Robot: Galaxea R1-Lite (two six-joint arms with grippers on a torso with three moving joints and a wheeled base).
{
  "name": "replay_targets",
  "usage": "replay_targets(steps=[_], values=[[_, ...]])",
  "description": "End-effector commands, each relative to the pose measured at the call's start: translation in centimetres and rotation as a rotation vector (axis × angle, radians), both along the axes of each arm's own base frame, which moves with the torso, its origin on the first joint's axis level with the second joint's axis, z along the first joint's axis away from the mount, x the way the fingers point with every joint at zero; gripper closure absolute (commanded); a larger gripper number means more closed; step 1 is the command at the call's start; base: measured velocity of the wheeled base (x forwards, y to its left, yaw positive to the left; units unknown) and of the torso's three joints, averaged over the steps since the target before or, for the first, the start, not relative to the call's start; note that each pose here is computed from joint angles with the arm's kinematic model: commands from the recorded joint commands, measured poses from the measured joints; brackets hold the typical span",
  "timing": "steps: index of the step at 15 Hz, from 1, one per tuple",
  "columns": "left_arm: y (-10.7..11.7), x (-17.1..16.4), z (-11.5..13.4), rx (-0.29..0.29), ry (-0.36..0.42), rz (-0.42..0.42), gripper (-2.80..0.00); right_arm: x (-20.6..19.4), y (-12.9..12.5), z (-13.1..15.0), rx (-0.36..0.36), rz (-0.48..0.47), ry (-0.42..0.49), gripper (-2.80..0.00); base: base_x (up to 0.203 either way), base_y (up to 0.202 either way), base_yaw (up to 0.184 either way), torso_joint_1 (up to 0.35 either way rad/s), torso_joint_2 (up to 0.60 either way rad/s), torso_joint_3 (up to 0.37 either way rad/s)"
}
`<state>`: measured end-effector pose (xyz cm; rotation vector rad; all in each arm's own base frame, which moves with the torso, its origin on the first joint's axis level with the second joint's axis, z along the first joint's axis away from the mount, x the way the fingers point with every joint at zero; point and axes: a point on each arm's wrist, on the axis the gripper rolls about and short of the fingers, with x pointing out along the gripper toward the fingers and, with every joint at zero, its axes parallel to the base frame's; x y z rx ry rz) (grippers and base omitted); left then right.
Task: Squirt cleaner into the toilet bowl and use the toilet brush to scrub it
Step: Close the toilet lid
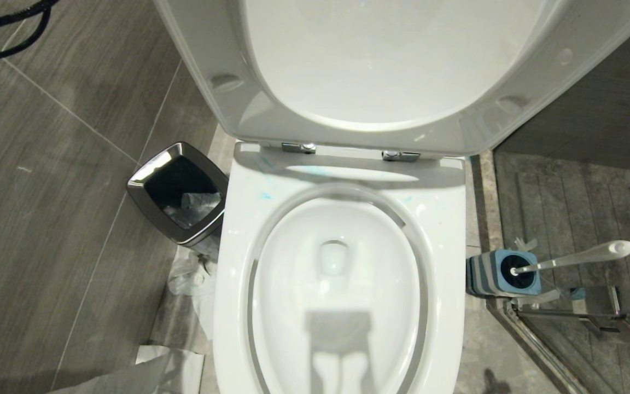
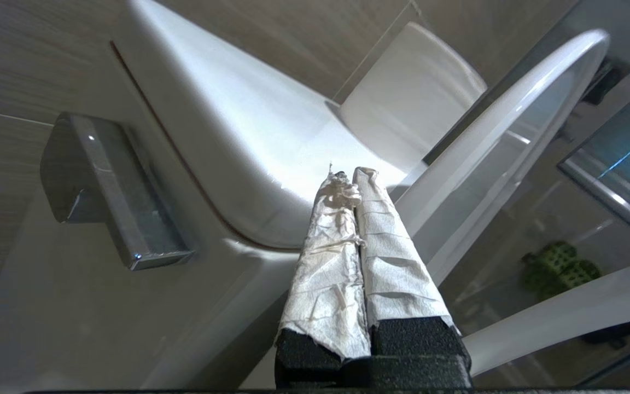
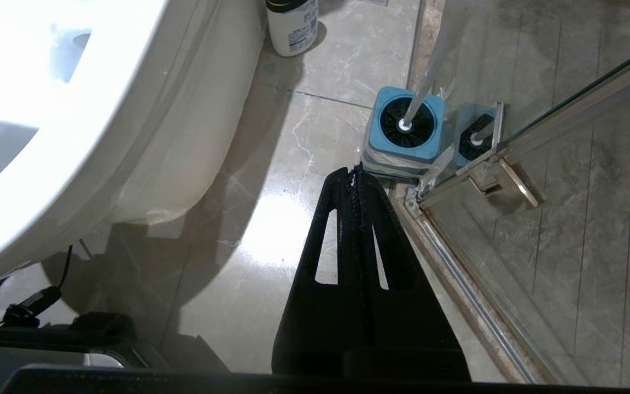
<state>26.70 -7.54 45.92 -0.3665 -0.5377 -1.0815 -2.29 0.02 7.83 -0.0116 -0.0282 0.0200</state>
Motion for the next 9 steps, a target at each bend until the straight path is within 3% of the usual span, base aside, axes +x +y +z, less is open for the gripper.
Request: replay_targets(steps=[1,4,9], values=[[-0.4,1.3,-0.8,0.024,-0.008,0.021,0.0,0.1,0.0,-0.3,-0.001,0.001,0.011,0.0,0.0,0.0,0.0,0.0,0.0,0.0],[-1.0,2.3,-1.5,0.056,-0.043,0.053,0.0,0.1,0.0,-0.3,-0.001,0.001,0.01,0.0,0.0,0.0,0.0,0.0,0.0,0.0],[-3.0,1.6,-1.5,0.054,-0.046,-0.013,0.0,0.1,0.0,-0.3,-0.001,0.0,0.011,0.0,0.0,0.0,0.0,0.0,0.0,0.0]])
